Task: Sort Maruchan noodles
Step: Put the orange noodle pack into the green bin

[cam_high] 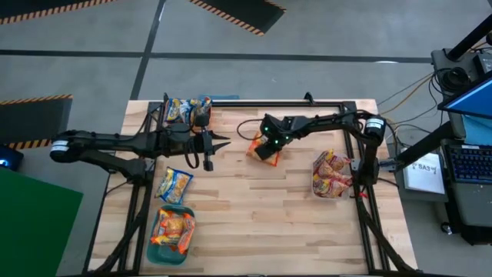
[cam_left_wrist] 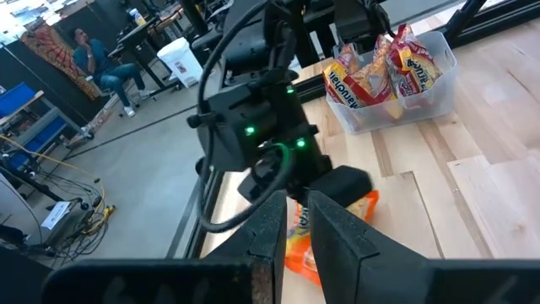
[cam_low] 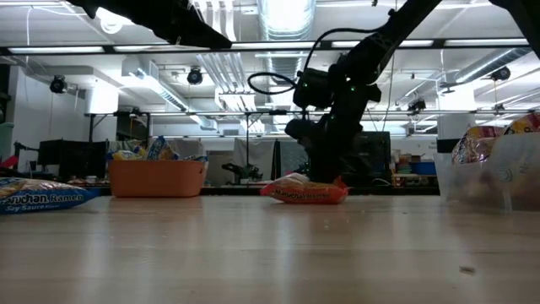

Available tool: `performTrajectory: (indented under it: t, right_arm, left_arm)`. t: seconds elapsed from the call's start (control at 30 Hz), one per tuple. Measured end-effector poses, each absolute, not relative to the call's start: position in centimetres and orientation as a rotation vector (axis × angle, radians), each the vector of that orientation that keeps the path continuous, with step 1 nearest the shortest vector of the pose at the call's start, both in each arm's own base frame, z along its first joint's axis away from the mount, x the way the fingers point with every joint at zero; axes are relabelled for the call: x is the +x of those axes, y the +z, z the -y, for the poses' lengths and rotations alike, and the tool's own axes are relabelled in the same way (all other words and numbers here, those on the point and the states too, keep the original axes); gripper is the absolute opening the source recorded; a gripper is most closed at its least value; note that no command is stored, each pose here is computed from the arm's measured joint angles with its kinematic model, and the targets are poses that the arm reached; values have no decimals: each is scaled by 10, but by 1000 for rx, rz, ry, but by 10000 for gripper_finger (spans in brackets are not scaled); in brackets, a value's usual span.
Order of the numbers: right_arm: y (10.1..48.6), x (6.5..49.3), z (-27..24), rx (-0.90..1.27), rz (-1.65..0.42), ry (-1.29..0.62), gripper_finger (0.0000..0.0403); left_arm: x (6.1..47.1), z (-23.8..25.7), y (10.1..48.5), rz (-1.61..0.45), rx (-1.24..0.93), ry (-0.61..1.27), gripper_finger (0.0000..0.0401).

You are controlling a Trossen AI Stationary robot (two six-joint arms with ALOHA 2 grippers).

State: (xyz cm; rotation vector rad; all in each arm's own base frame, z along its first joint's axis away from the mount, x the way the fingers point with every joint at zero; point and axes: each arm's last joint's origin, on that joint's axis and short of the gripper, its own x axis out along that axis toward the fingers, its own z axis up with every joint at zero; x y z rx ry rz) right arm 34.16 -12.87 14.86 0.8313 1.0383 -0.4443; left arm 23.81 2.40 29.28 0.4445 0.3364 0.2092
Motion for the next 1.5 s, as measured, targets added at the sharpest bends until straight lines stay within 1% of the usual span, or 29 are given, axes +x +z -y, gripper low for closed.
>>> performTrajectory:
  t: [0.13, 0.27, 0.3, 0.37, 0.43, 0.47, 0.6, 0.87, 1.0, 1.1, 1.23, 1.3, 1.5]
  right_arm:
    - [148, 346, 117, 776, -1057, -392, 9]
    - [148, 348, 111, 771, -1064, -366, 9]
    - [148, 348, 108, 786, -1070, -335, 9]
    - [148, 349, 102, 820, -1091, -215, 9]
    - [149, 351, 93, 799, -1105, -86, 9]
    - [150, 352, 89, 768, -1103, -57, 9]
    - [161, 353, 81, 626, -1074, -37, 9]
    - [195, 344, 75, 460, -999, -33, 9]
    - [204, 334, 73, 392, -1036, -22, 9]
    - [201, 329, 69, 380, -1074, -13, 9]
    - [185, 325, 62, 339, -1096, 15, 9]
    - [174, 322, 59, 314, -1109, -1, 9]
    - [155, 316, 60, 280, -1081, -43, 9]
  left_arm:
    - [238, -24, 293, -336, 444, 209, 36]
    - [238, -24, 293, -336, 444, 209, 36]
    - [238, -24, 293, -336, 444, 209, 36]
    - [238, -24, 293, -336, 444, 209, 36]
    - [238, -24, 293, -336, 444, 209, 36]
    - [238, -24, 293, -336, 442, 210, 36]
    - [238, -24, 293, -335, 440, 210, 36]
    - [248, -25, 291, -284, 356, 230, 36]
    - [263, -26, 277, -309, 263, 237, 36]
    - [276, -26, 256, -382, 172, 242, 36]
    - [292, -26, 225, -480, 68, 252, 36]
    - [297, -25, 214, -510, 25, 258, 36]
    - [305, -24, 194, -554, -115, 295, 36]
